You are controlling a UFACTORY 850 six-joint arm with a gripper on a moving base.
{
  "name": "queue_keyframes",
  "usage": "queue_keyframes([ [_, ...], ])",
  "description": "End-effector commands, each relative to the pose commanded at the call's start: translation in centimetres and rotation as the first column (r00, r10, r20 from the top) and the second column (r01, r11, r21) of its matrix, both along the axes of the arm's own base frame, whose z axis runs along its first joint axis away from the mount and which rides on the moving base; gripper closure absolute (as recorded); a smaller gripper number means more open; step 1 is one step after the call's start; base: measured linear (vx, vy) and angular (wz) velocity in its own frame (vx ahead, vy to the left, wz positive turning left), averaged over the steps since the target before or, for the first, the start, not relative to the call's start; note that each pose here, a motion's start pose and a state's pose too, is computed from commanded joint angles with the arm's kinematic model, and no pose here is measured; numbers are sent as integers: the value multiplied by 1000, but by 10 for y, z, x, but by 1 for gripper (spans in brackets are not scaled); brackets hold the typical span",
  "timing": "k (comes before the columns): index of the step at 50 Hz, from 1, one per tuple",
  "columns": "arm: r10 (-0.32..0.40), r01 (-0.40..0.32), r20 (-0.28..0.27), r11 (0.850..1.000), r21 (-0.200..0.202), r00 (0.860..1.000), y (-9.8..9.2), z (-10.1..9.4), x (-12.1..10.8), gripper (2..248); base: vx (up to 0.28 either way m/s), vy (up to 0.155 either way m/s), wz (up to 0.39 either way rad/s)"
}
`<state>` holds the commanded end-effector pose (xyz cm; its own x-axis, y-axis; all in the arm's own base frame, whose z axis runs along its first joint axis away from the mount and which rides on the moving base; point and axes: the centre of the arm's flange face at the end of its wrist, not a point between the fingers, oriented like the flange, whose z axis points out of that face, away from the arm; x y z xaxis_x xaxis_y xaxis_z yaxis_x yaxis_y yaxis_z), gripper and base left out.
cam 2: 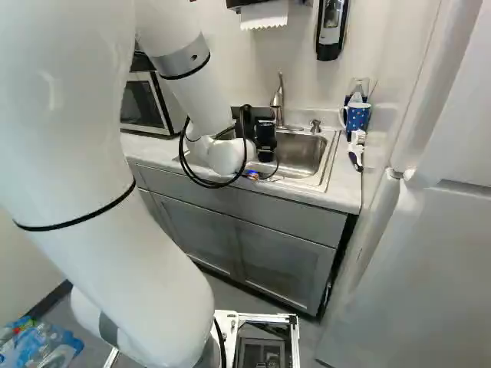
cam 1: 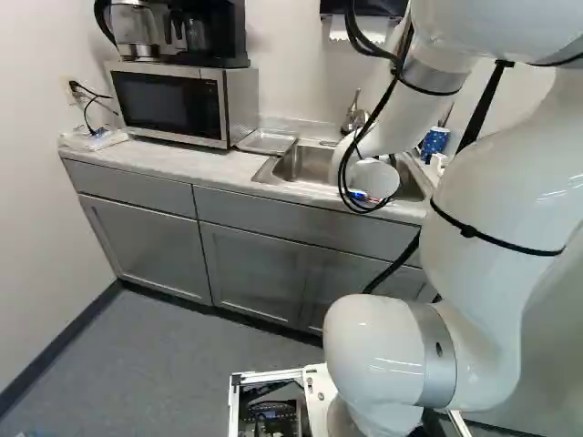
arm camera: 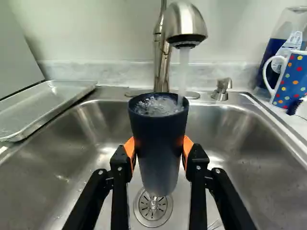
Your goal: Rinse the cup and place it in the tray
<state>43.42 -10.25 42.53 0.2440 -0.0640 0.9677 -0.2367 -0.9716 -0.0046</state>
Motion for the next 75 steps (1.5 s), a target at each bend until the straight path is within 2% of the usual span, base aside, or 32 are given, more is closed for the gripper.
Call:
queue_keyframes([
  [11, 35, -35, 3, 999, -1, 999, 16, 2, -1, 134, 0, 0, 0],
  [32, 104, -104, 48, 995, -11, 993, 46, 22, 5, 134, 0, 0, 0],
  [75, 234, -233, 107, 972, -25, 966, 105, 63, 28, 134, 0, 0, 0],
])
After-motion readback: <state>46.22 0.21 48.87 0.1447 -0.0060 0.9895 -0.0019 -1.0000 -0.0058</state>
